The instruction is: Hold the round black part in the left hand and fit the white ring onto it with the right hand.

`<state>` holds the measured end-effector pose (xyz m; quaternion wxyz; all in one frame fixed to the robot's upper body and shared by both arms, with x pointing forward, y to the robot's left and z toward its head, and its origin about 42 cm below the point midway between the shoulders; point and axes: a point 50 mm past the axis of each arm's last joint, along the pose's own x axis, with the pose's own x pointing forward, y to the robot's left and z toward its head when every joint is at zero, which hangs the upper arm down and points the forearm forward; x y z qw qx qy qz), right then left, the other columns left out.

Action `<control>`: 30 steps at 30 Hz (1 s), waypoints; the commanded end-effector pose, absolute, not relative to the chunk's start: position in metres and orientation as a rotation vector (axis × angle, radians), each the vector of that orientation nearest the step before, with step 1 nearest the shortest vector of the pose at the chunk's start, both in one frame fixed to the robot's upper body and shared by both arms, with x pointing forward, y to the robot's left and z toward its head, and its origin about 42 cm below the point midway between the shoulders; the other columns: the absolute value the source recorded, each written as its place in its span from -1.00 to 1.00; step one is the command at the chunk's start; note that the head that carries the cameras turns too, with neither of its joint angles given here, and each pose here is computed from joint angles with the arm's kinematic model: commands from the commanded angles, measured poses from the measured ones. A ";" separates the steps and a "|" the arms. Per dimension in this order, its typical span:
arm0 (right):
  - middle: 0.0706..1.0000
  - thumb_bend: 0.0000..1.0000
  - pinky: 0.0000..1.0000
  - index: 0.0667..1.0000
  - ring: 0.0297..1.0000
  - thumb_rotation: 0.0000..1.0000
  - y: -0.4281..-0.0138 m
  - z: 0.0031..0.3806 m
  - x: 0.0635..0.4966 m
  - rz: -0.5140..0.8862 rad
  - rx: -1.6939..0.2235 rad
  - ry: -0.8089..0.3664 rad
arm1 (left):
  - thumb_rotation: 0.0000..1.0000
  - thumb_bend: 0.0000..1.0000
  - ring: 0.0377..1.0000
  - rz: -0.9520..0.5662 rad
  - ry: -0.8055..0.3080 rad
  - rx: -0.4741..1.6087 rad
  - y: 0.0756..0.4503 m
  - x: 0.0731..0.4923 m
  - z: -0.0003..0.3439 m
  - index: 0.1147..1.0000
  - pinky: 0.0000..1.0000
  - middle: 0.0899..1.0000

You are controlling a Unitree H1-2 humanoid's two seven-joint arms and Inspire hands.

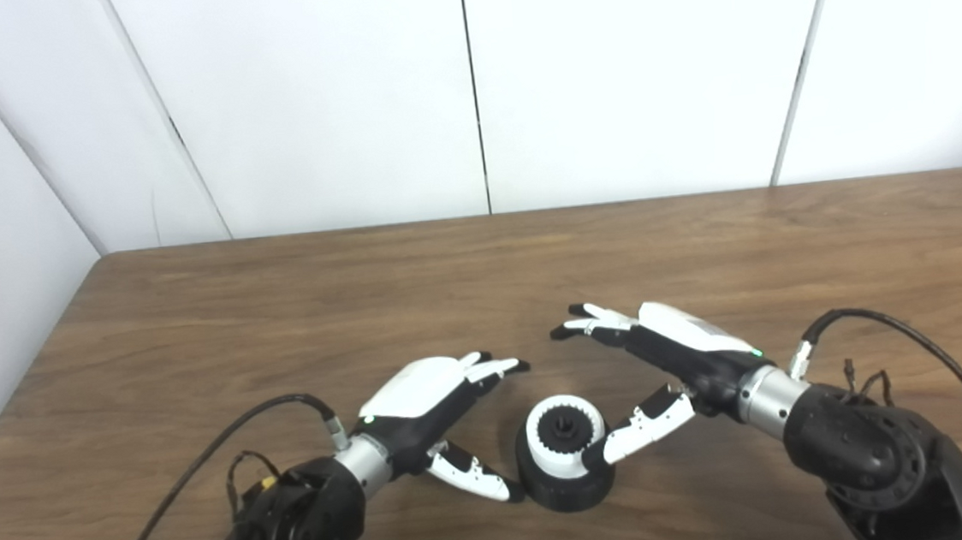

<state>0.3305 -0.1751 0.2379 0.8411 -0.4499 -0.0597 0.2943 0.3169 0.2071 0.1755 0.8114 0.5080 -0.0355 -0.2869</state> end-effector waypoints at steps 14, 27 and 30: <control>1.00 0.51 0.78 0.93 0.98 0.27 -0.223 0.234 0.350 0.378 -0.808 -0.133 | 0.40 0.52 1.00 -0.279 -0.080 0.857 0.260 0.313 0.187 1.00 0.79 1.00; 0.84 0.11 0.67 0.77 0.82 0.48 -0.231 0.210 0.356 0.126 -0.294 -0.127 | 0.98 0.05 0.99 -0.019 -0.071 0.336 0.266 0.309 0.180 1.00 0.95 1.00; 0.86 0.15 0.72 0.80 0.83 0.51 -0.230 0.208 0.355 0.107 -0.209 -0.139 | 0.99 0.12 1.00 0.010 -0.074 0.283 0.267 0.309 0.175 1.00 1.00 1.00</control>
